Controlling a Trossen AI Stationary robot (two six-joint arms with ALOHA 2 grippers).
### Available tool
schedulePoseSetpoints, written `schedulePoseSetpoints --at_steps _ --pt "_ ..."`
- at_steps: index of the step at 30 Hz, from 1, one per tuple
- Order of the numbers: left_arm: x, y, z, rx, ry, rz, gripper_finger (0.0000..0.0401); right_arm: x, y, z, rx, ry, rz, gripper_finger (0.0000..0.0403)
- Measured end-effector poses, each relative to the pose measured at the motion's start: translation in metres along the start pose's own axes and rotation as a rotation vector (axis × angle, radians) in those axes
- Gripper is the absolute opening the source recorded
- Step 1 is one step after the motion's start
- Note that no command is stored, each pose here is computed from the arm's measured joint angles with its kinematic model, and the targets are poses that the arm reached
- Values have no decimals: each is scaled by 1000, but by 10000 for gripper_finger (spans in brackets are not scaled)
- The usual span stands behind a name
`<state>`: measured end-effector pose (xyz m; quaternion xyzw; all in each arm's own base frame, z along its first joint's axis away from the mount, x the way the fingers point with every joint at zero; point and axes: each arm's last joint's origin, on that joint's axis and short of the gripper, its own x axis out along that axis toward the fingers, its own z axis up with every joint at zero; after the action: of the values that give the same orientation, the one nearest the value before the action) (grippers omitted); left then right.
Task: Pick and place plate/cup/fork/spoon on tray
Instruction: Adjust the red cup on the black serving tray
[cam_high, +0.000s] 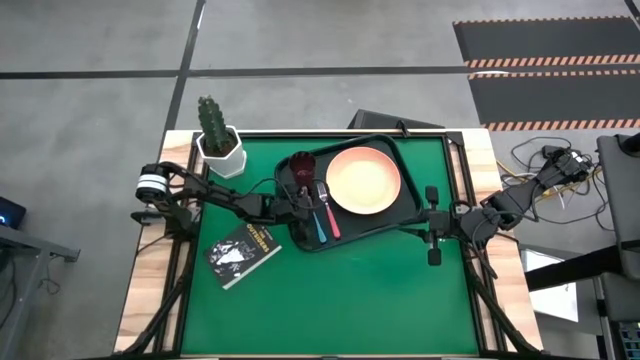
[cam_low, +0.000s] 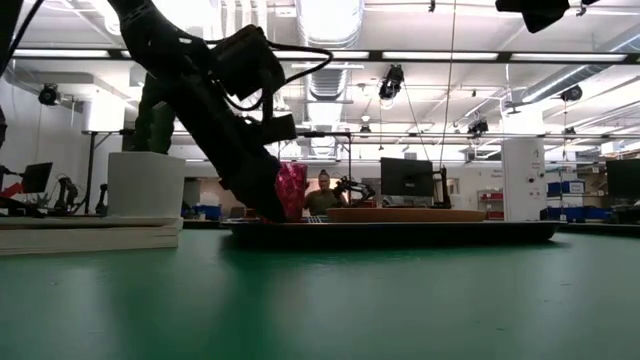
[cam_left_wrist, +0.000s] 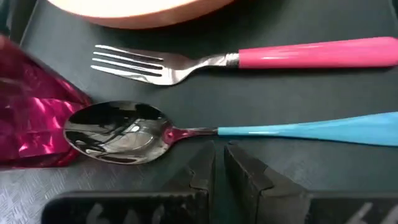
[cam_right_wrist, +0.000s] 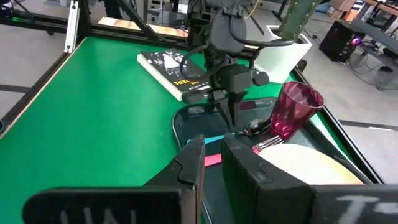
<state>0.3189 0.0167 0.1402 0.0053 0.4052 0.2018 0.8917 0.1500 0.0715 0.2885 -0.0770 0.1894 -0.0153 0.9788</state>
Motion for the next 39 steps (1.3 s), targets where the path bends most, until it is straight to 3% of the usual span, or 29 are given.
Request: schedulePoseSetpoints --at_steps 31,39 --pt "-1 4 2 -7 -76 46 17 0 -1 0 -1 -2 -25 43" --pt "-7 13 8 -31 -131 294 17 0 -1 0 -3 -2 -25 43"
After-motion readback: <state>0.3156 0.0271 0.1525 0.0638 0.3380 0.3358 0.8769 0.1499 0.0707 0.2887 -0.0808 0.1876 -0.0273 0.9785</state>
